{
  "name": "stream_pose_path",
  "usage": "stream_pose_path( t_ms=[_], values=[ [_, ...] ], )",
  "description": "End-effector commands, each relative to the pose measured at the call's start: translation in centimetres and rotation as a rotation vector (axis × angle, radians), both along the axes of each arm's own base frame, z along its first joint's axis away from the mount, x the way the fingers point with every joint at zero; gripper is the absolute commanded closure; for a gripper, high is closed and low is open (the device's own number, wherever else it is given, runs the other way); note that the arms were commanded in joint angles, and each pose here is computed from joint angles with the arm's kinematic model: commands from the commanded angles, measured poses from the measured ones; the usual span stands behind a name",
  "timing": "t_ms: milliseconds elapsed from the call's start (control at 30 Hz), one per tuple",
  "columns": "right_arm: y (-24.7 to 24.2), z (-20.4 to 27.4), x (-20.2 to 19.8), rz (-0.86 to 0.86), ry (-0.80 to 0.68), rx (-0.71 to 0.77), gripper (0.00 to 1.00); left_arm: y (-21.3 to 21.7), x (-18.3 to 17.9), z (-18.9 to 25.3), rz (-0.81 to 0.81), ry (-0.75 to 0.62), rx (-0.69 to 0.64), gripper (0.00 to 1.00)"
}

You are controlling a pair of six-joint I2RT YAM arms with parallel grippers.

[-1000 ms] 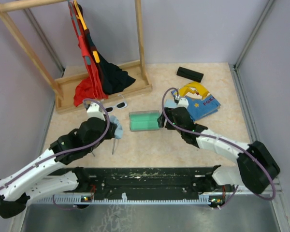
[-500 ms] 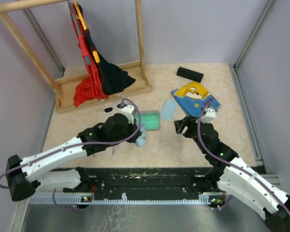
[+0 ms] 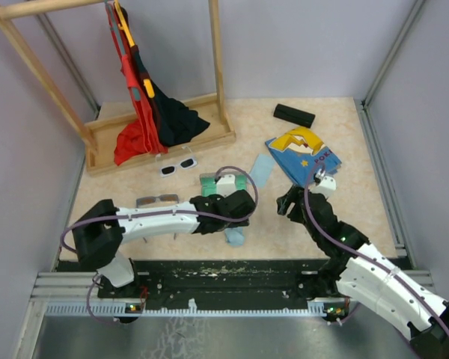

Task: Organize the sunglasses
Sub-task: Place the glasses cleaning cloth at the center of the board, then adjust the glasses cleaning cloth at the center of the board.

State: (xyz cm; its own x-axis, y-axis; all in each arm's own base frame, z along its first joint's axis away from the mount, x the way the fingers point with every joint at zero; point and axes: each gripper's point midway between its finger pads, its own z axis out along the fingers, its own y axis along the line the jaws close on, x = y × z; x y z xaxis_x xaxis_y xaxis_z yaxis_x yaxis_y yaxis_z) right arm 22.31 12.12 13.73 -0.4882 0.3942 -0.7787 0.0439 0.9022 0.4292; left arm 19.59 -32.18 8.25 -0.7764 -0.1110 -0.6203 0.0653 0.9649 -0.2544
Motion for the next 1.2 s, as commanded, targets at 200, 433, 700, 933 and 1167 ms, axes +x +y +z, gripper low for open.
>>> stream_pose_path(
  t_ms=[200,433,700,933,1167],
  values=[
    [0.9,0.1,-0.9,0.063,-0.004,0.041,0.31,-1.2,2.6,7.0,-0.082,-0.203,-0.175,0.21],
    [4.1,-1.2,-2.0,0.26,0.061,0.044,0.34,5.1,2.0,3.8,-0.099,-0.149,-0.148,0.34],
    [7.6,-4.0,-4.2,0.265,0.186,0.114,0.46,9.3,0.9,1.2,-0.043,-0.119,-0.143,0.44],
    [10.0,-5.3,-6.4,0.038,0.187,0.295,0.5,9.4,1.1,1.3,-0.029,-0.125,-0.148,0.45],
    [12.6,-6.9,-7.3,-0.106,0.281,0.376,0.6,9.3,1.2,1.7,-0.049,-0.136,-0.149,0.45]
  ],
)
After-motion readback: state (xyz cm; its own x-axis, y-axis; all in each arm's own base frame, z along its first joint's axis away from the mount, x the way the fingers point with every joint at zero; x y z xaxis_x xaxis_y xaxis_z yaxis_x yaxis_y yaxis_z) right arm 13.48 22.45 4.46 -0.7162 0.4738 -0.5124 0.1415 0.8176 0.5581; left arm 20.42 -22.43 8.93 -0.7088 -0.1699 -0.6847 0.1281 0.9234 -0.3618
